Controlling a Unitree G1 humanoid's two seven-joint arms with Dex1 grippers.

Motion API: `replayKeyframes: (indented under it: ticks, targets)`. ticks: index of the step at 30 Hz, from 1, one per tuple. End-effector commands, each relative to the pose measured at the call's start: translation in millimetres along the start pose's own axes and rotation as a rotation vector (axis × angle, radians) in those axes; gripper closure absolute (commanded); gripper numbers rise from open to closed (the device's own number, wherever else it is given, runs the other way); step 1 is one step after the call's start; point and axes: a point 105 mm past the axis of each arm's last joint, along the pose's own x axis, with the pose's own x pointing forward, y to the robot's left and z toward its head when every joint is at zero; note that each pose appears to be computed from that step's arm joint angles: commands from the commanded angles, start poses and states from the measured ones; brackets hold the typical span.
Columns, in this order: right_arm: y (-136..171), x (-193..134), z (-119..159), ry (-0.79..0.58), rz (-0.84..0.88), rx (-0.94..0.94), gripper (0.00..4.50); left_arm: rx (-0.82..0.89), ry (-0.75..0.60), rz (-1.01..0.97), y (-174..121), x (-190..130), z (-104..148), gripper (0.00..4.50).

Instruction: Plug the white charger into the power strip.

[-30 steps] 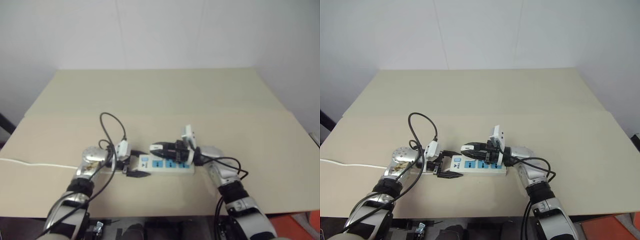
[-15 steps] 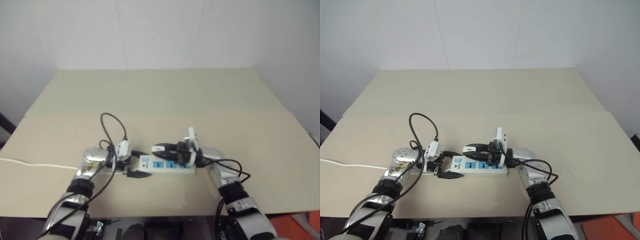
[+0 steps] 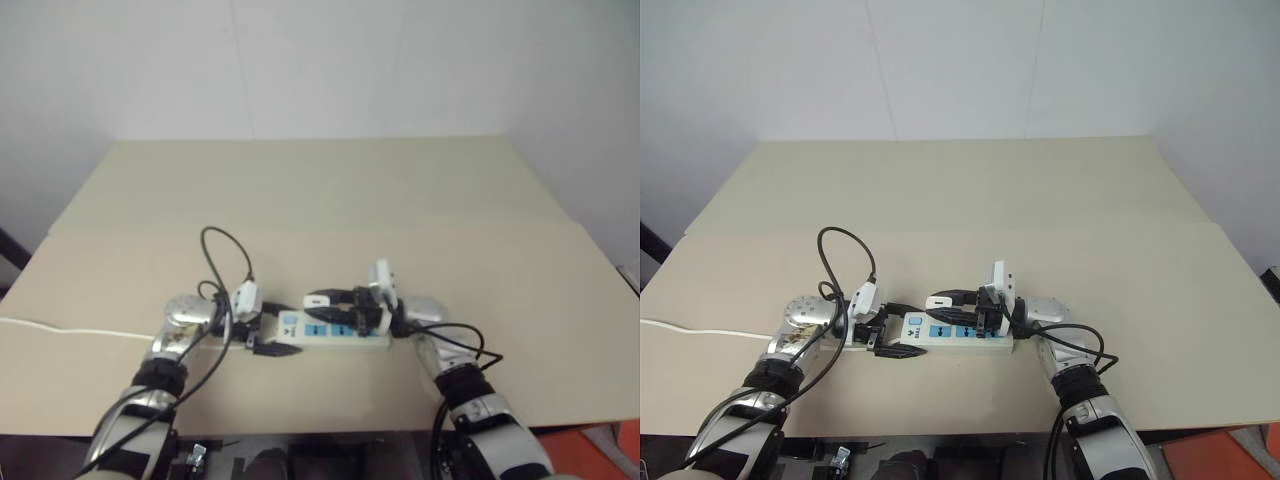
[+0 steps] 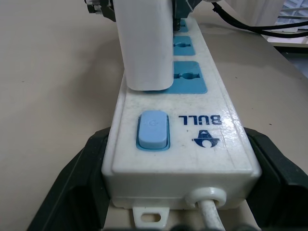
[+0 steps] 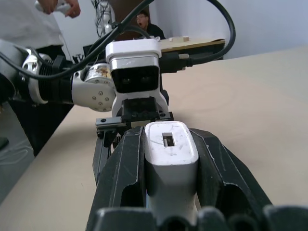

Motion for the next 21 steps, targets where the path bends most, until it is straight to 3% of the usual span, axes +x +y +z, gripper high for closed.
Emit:
replayKeyframes:
  ticks: [1, 11, 21]
  targets:
    - [-0.4, -15.9, -34.2, 0.139, -0.057, 0.054, 3.39, 0.038, 0.022, -0.026, -3.0, -7.3, 4.4, 1.21]
    - [-0.6, -13.8, -43.8, 0.166, -0.068, 0.154, 3.39, 0.035, 0.021, -0.023, -3.7, -7.9, 4.4, 1.21]
    - [-4.9, -16.7, -38.2, 0.132, -0.109, 0.104, 3.39, 0.038, 0.023, -0.017, -2.1, -7.8, 4.4, 1.21]
